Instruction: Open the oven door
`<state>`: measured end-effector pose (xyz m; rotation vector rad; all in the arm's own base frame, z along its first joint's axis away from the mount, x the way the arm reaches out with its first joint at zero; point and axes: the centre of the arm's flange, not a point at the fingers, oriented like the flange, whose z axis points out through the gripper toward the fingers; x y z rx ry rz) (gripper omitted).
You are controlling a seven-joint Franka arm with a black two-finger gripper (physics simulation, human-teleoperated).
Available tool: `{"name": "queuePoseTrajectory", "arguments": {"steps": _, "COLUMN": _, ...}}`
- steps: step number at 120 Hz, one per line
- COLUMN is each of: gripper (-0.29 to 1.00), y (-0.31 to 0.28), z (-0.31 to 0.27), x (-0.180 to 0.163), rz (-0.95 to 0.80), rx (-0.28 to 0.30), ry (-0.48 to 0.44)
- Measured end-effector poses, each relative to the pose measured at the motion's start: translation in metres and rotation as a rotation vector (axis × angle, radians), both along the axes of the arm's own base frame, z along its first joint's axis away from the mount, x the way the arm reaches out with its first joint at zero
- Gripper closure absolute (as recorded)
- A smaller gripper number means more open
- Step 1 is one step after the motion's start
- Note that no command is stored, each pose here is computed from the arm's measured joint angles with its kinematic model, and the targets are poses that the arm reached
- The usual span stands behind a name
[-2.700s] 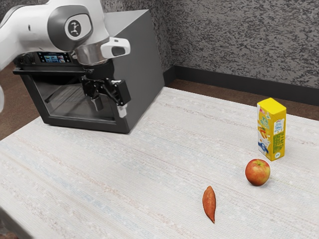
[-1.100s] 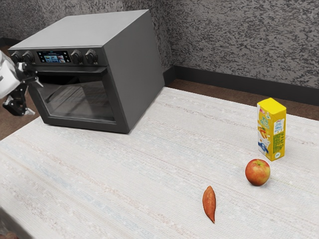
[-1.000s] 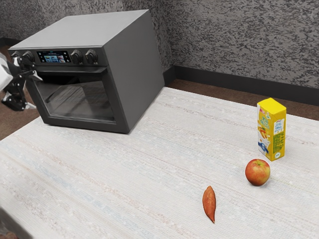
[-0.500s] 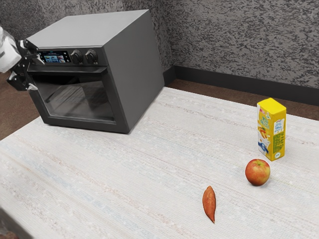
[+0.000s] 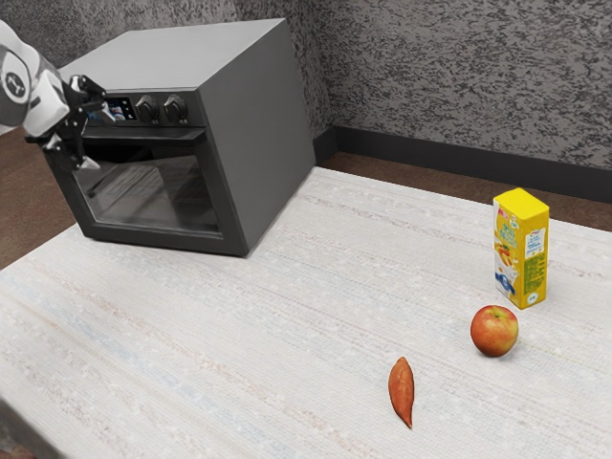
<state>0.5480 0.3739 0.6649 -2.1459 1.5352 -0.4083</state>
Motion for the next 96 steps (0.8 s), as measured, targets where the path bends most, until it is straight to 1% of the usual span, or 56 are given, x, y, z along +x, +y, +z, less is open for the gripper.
{"name": "queuePoseTrajectory", "arguments": {"steps": 11, "gripper": 0.0, "y": 0.0, "z": 0.001, "x": 0.003, "rz": -0.009, "rx": 0.005, "ry": -0.004}}
{"name": "queuePoseTrajectory", "arguments": {"steps": 46, "gripper": 0.0, "y": 0.025, "z": -0.013, "x": 0.001, "rz": -0.002, "rx": -0.032, "ry": -0.022}}
{"name": "queuePoseTrajectory", "arguments": {"steps": 73, "gripper": 0.0, "y": 0.031, "z": -0.023, "x": 0.006, "rz": -0.01, "rx": -0.034, "ry": -0.013}}
{"name": "queuePoseTrajectory", "arguments": {"steps": 90, "gripper": 0.0, "y": 0.033, "z": -0.031, "x": 0.008, "rz": -0.017, "rx": -0.047, "ry": -0.006}}
{"name": "queuePoseTrajectory", "arguments": {"steps": 96, "gripper": -0.02, "y": 0.031, "z": -0.036, "x": 0.009, "rz": -0.023, "rx": -0.055, "ry": 0.003}}
